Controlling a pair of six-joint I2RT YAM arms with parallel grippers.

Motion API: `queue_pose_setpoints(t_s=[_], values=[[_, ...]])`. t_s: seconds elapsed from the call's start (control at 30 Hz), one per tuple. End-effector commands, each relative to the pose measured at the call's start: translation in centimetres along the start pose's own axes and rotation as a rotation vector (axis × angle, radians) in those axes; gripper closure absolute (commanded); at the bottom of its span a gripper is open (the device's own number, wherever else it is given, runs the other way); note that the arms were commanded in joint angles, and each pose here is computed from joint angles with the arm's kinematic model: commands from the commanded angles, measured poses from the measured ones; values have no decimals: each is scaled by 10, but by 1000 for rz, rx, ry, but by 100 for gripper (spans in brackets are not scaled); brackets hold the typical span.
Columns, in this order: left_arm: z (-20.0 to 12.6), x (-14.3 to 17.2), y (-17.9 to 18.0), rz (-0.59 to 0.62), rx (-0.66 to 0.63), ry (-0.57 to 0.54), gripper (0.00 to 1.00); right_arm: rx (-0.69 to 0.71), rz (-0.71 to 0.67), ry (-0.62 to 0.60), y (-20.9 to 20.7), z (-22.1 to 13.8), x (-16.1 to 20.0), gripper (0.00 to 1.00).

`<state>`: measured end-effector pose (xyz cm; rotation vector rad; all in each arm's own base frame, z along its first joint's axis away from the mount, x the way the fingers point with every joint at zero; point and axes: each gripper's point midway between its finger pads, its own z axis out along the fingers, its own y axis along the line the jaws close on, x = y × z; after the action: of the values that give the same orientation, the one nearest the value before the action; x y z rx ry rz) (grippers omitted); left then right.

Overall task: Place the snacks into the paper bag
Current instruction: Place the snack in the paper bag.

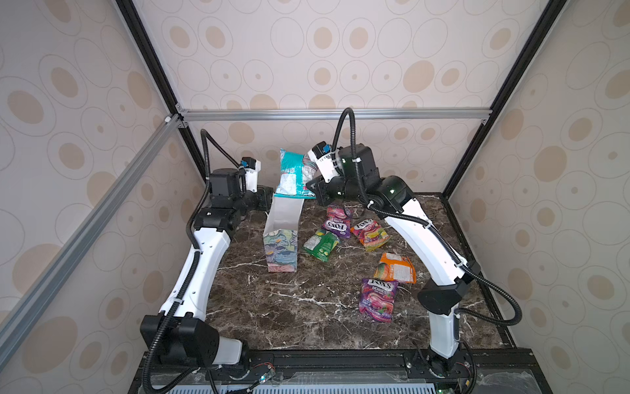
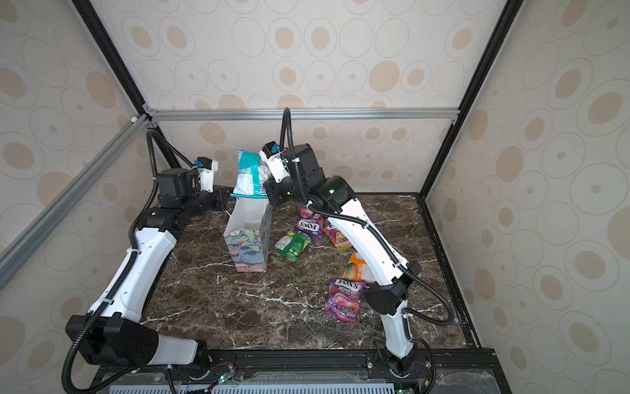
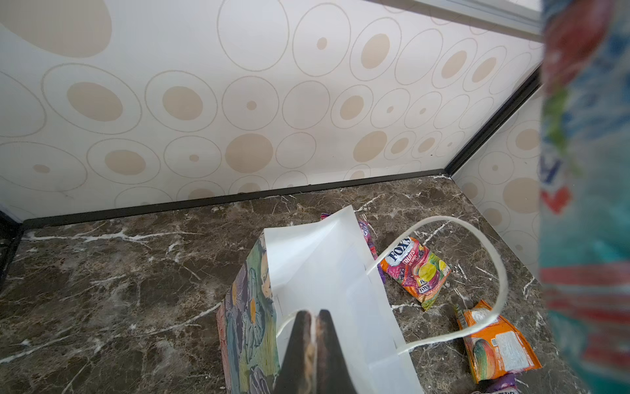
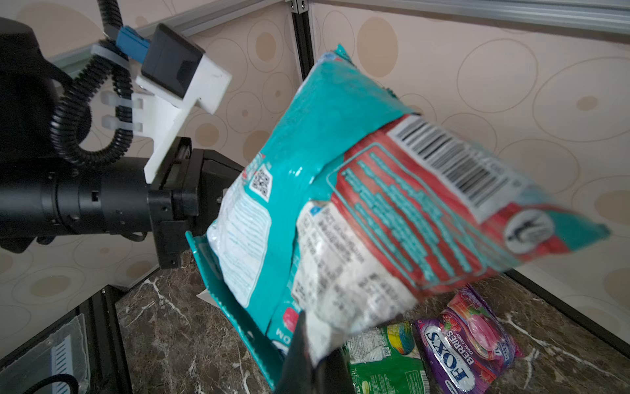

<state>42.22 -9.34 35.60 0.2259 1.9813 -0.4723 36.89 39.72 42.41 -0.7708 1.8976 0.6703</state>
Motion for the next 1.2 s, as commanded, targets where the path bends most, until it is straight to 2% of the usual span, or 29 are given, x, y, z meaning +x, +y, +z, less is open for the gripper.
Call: queue_pose_setpoints(t_s=[0.0,0.17,0.3,0.67,0.9,1.07,1.17], values=[[-11,-12,-8,22,12,-41,100,37,0,-24,2,-4,-9,100],[-17,-15,-9,22,4,-55,100,103,0,77,-7,23,20,100],[-22,-18,-11,34,-5,-62,100,203,-33,142,-21,26,38,100],[-8,-7,-40,41,86,-37,100,177,-94,351,-13,31,93,100],[1,-1,-63,54,132,-24,100,208,-96,462,-19,35,123,100],[0,-3,-58,49,75,-30,100,206,-68,511,-17,27,133,95],[-6,-7,-44,52,-18,-51,100,210,-62,524,-17,19,134,94]])
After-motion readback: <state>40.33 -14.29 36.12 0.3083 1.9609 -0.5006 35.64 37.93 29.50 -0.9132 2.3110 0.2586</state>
